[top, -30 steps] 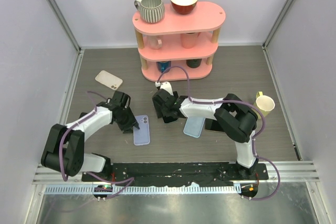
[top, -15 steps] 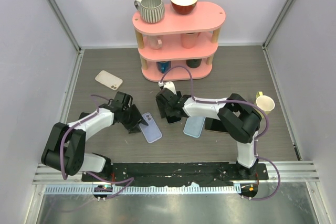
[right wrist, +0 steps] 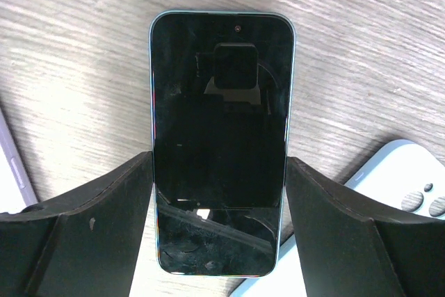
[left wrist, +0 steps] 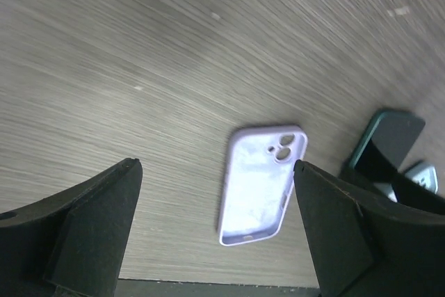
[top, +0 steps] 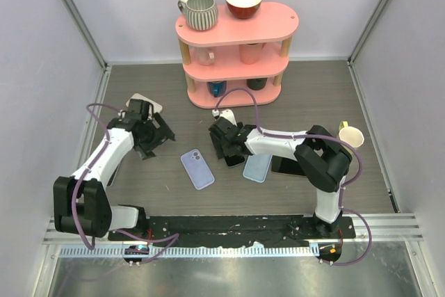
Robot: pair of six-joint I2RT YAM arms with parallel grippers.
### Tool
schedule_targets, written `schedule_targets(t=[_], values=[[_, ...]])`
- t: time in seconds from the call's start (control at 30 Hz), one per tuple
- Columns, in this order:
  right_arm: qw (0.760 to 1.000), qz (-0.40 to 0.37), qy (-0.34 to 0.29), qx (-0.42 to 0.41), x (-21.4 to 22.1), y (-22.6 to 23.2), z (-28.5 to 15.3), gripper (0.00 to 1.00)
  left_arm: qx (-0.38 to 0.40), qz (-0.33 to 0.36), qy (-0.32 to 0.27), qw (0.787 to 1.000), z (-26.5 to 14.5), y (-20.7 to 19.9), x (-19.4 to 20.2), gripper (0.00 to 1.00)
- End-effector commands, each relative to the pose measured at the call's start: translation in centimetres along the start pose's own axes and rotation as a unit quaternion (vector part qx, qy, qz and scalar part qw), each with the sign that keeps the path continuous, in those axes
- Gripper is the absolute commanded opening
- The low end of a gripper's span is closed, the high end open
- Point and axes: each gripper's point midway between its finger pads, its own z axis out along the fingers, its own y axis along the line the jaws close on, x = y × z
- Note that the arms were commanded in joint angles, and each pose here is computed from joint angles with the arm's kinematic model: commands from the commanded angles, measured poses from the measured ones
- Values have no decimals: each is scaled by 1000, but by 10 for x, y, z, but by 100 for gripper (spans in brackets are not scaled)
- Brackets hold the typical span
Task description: Put the phone into the phone case
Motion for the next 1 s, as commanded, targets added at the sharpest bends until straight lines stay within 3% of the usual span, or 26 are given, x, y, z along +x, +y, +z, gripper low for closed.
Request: schedule_targets(t=[0.0,0.13,0.27,0.53,0.97], values=[[997,14,-61,-40,-42,26,-35,55,-30,-13,-11,999,-9,32,-17,95],[995,13,-73,-62,-50,48,-47,54,-49,-61,-18,997,-7,59,-32,95],[992,14,-89,-86,-58,73,-61,54,-18,-120,-10,993,-4,67,-33,94],[988,-2,-91,-126,-40,122,-77,54,-31,-111,-23,993,-1,75,-33,93],[985,-9,-86,-147,-20,158,-71,54,5,-104,-17,994,0,68,-25,93]])
